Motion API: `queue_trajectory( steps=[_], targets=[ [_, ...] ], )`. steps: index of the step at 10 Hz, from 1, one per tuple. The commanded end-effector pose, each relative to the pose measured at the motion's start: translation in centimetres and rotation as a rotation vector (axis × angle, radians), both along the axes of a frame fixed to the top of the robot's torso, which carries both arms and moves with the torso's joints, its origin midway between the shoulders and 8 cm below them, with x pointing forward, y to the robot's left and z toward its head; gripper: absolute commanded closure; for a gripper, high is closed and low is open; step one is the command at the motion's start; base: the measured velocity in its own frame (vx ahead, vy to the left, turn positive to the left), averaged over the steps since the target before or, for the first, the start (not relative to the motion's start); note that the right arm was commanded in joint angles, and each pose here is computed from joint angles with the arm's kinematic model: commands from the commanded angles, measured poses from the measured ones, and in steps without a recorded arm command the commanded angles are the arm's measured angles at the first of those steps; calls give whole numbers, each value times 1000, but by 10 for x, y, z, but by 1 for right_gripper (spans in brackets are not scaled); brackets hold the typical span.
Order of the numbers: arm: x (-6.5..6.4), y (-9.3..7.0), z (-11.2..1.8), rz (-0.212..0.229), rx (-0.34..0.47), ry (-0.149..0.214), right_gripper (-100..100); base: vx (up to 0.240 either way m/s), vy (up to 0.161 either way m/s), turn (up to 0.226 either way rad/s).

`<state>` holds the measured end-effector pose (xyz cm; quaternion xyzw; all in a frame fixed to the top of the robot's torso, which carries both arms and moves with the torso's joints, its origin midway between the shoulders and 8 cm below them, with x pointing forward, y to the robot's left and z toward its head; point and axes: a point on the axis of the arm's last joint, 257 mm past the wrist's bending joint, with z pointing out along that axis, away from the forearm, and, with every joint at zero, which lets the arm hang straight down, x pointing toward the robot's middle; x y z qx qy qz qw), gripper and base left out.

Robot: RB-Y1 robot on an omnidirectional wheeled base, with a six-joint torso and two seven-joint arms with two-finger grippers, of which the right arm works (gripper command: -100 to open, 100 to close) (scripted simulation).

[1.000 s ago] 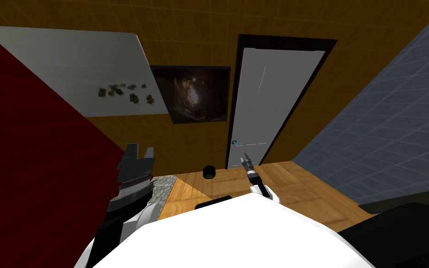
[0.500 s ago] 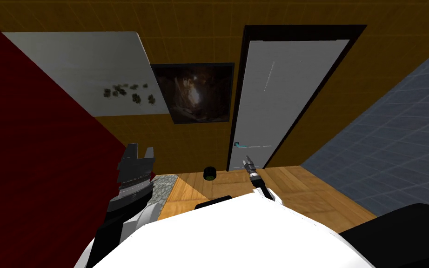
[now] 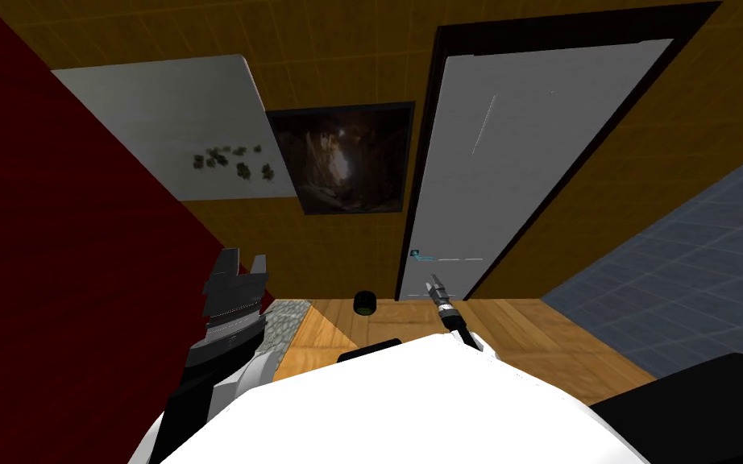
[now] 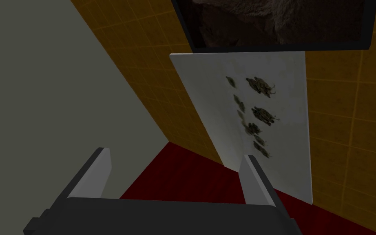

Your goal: Pull the door open

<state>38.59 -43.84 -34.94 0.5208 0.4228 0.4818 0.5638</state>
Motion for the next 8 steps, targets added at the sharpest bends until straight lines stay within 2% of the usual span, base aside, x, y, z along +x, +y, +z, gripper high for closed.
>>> queue_trajectory(
  steps=[1, 4, 8],
  targets=[
    [-6, -11, -8, -15, -1, 17, -100, 70, -52, 113],
    [-11, -18, -15, -27, 0, 34, -100, 39, -38, 39],
    [-26, -39, -31, -62, -1, 72, -100, 53, -40, 79]
  ],
)
